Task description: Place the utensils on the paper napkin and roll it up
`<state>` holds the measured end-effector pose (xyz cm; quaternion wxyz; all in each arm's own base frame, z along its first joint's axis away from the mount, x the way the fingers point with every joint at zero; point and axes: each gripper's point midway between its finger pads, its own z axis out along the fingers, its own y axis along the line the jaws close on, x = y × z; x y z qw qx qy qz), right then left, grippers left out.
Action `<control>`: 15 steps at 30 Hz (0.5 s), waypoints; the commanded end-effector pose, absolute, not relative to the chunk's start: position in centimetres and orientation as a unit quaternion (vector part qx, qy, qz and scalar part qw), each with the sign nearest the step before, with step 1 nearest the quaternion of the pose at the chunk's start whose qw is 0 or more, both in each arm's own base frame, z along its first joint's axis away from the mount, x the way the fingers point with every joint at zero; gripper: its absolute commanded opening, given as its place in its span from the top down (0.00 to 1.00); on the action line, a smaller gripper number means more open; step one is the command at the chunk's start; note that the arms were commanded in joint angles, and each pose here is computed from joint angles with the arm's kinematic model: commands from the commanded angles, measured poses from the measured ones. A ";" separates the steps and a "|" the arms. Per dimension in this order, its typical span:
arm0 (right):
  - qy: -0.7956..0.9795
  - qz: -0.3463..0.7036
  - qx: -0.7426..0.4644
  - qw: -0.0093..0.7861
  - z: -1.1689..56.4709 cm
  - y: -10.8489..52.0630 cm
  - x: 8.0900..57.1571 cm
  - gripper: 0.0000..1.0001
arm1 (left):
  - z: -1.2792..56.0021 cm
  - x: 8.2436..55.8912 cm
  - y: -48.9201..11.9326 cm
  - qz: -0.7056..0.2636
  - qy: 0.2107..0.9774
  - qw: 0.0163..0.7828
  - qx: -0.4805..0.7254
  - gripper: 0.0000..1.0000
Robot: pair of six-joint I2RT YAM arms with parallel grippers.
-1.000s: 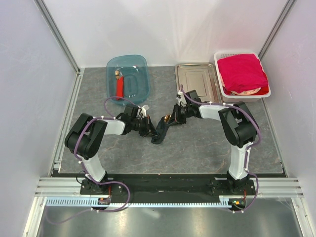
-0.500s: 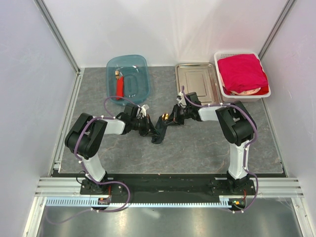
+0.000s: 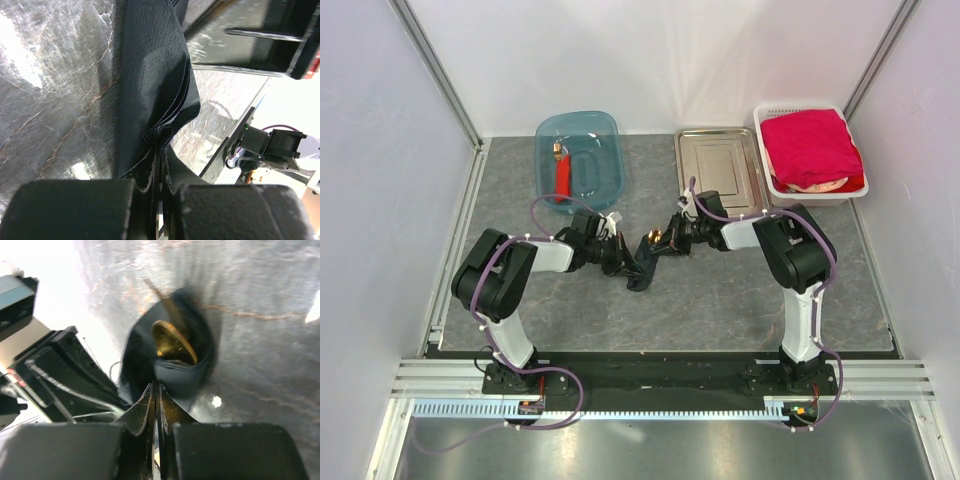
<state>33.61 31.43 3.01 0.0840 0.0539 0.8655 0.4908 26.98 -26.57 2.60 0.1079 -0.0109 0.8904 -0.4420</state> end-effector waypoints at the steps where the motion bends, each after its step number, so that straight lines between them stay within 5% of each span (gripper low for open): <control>1: 0.870 0.483 0.061 0.076 1.3 31.3 33.4 0.94 | -0.7 27.3 -24.6 -0.377 0.919 0.116 -0.015 0.98; 15: 0.915 0.392 0.087 0.048 -4.1 29.2 31.8 1.00 | 5.1 28.2 -27.4 -0.435 0.885 0.163 0.045 0.98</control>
